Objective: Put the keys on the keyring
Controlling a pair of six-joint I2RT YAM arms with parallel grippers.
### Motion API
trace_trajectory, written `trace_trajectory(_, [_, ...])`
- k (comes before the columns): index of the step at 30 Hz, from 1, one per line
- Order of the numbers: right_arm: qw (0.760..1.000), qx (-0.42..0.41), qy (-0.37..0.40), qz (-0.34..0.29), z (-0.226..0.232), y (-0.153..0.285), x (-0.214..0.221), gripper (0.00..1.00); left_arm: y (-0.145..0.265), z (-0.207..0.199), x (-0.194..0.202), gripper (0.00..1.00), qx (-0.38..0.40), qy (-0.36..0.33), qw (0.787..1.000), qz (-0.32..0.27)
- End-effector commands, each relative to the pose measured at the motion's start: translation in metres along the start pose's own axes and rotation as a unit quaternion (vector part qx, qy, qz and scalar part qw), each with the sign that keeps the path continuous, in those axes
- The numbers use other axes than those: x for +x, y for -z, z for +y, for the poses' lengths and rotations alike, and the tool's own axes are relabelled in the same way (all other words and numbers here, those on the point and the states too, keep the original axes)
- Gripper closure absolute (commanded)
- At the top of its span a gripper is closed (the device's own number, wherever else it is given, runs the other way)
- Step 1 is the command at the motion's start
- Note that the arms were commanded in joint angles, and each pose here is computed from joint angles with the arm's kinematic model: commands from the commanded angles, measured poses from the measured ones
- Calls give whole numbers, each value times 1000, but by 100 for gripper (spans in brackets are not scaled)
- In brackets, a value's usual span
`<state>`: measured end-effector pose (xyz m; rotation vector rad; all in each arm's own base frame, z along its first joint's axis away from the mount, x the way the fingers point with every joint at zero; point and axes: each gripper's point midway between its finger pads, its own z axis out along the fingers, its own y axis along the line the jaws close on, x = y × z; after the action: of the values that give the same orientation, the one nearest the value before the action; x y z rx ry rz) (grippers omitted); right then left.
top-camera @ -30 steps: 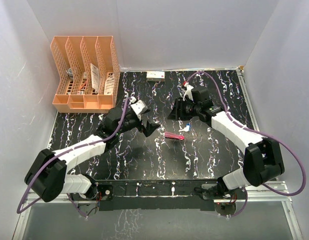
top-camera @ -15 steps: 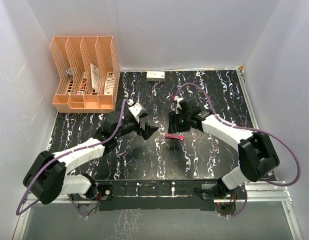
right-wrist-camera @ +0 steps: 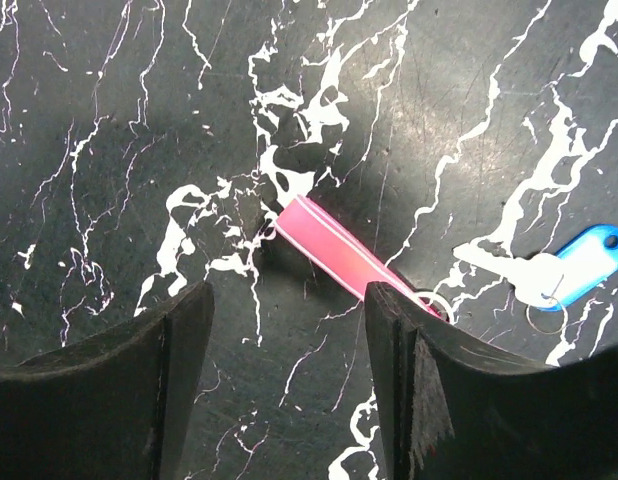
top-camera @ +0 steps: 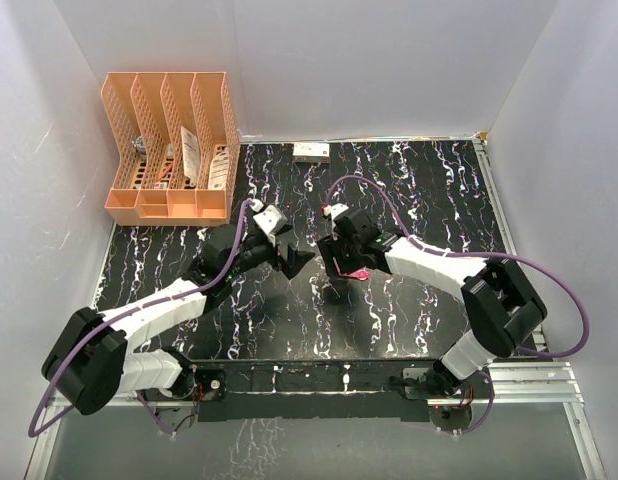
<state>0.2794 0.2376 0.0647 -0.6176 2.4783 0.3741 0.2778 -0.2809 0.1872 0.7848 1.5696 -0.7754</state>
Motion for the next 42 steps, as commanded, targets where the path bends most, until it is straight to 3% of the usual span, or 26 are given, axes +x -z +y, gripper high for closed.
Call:
trace_trajectory(1, [999,12,22,-48,-3,-1,-27,40,4,0,-12,1,-5,-13,1000,-20])
trace_trajectory(16, [999,29,35,-10,-11,-32,-18,44,30,18,-34,1,-80,-26,995,-51])
trace_trajectory(20, [999,33,35,-7,-12,-36,-18,58,30,18,-32,1,-82,-26,995,-47])
trace_trajectory(25, [999,41,28,-11,-14,-35,-23,92,31,18,-32,1,-83,-27,995,-46])
trace_trajectory(29, [997,51,14,-49,-14,-23,-46,100,32,18,-33,1,-83,-29,995,-48])
trace_trajectory(35, [983,9,-21,-180,1,31,-121,100,28,15,-35,1,-71,-28,996,-46])
trace_trajectory(38, [981,6,-21,-190,3,43,-135,99,27,14,-34,1,-66,-25,997,-43])
trace_trajectory(41, [989,1,-12,-146,5,31,-123,53,28,13,-34,1,-65,-24,997,-46])
trace_trajectory(42, [992,0,-10,-125,5,24,-115,46,28,13,-33,1,-65,-24,997,-46])
